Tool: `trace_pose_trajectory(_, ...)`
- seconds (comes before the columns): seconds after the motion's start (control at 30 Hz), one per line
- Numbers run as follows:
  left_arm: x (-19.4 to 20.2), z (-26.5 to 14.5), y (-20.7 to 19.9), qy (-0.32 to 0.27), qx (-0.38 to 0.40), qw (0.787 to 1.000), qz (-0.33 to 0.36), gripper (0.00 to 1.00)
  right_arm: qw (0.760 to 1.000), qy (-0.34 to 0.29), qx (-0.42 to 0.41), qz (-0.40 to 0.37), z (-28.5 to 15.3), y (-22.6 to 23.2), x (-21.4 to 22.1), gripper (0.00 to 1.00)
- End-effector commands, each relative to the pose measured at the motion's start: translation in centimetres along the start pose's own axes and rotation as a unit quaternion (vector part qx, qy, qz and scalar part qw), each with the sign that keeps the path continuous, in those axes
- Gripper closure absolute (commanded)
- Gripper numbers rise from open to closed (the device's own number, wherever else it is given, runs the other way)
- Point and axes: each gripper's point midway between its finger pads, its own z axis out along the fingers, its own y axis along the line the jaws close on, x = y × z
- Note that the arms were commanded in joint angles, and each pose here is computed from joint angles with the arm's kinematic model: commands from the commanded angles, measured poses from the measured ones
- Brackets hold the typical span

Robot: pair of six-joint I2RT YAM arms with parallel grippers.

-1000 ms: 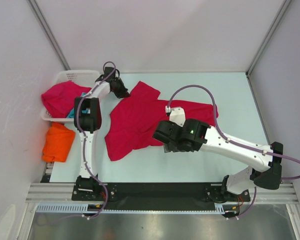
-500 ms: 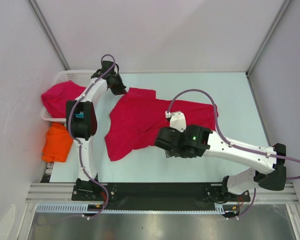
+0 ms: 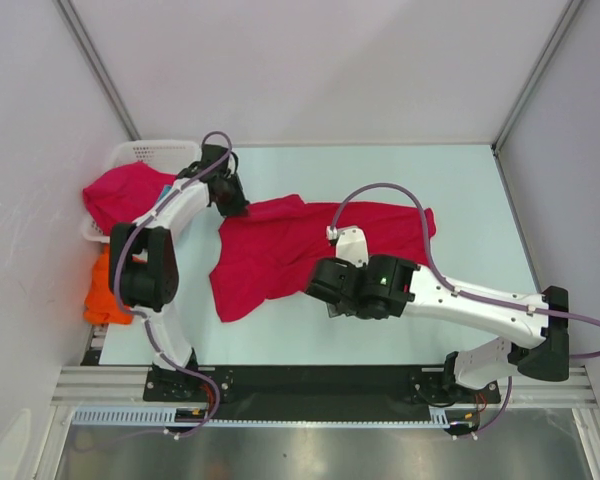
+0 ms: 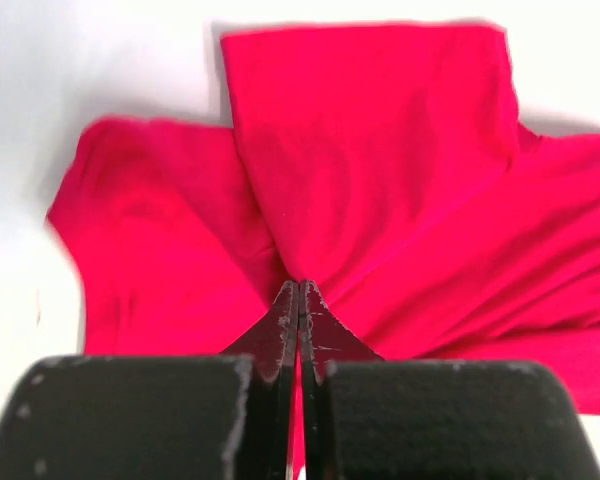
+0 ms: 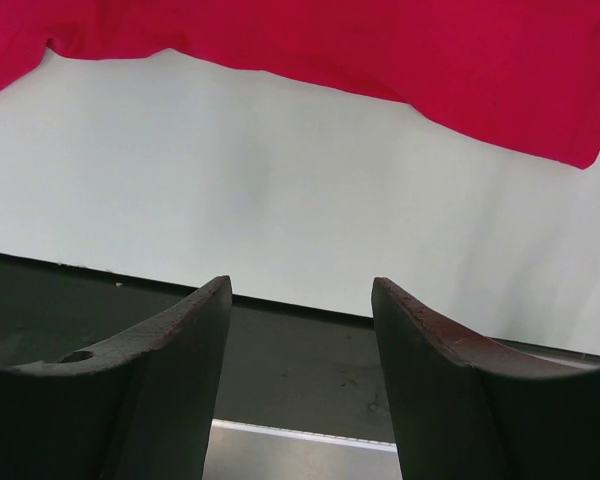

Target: Fold and stack the t-shirts

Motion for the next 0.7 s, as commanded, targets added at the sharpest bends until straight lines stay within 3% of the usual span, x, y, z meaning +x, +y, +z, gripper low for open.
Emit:
trace_pose_trajectory(0.0,-0.1,-3.7,0.2,-0.053,0.002,0.998,0.021,1.00,1.000,-0.013,-0.012,0.006,0.2,0.7,-0.1,0.37)
trace_pose_trajectory(0.23,2.4,-5.5,1.8,-0.059,-0.012,0.998,0.029,1.00,1.000,-0.012,-0.012,0.002,0.2,0.6,0.4,0.37)
trace_pose_trajectory(0.67,8.0,-4.8,5.6,-0.020,-0.050,0.998,0.020,1.00,1.000,0.005,-0.008,0.006,0.8,-0.5,2.7,0.37)
